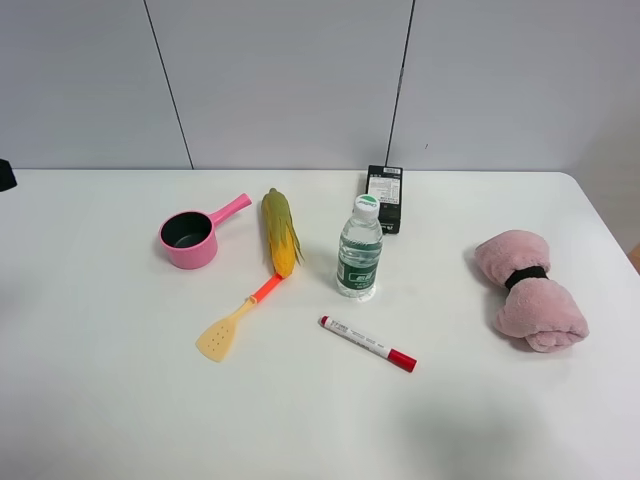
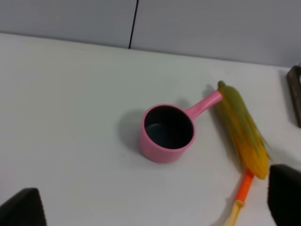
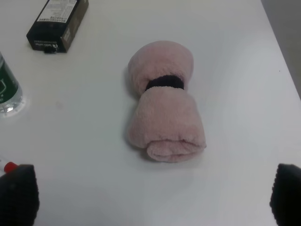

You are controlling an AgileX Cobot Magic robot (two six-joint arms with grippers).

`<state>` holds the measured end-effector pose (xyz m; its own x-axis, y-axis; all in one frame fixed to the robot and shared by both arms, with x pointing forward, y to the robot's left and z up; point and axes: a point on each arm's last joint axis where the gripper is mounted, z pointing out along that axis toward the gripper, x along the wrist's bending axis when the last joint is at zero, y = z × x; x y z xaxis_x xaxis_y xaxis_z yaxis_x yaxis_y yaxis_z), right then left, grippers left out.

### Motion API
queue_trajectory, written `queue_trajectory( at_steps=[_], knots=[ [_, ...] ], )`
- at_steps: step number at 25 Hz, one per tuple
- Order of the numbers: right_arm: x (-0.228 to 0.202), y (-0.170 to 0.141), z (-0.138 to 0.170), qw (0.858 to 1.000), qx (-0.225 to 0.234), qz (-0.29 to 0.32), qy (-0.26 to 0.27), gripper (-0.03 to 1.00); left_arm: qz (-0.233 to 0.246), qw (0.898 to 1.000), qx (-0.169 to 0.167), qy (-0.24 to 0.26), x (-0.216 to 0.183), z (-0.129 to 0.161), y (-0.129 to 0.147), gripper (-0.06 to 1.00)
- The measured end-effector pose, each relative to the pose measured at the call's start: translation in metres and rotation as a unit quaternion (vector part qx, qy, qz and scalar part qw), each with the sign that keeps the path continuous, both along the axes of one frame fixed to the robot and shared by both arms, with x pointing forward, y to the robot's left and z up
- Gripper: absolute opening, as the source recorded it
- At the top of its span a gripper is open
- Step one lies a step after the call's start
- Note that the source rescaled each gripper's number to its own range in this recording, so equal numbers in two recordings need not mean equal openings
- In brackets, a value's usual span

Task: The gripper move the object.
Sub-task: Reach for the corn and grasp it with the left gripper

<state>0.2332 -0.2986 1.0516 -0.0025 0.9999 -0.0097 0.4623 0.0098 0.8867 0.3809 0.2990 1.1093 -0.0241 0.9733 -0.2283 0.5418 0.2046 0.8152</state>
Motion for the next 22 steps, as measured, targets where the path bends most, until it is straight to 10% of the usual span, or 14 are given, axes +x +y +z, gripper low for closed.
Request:
queue_trajectory(
  at_steps=[7, 22],
  knots=[
    [0.000, 0.000, 0.000, 1.000, 0.000, 0.000, 0.000, 1.00, -0.070, 0.997, 0.018, 0.003, 0.070, 0.006, -0.024, 1.00],
    [0.000, 0.000, 0.000, 1.000, 0.000, 0.000, 0.000, 1.00, -0.235, 0.971, 0.014, 0.044, 0.165, -0.038, -0.168, 1.00]
  ],
)
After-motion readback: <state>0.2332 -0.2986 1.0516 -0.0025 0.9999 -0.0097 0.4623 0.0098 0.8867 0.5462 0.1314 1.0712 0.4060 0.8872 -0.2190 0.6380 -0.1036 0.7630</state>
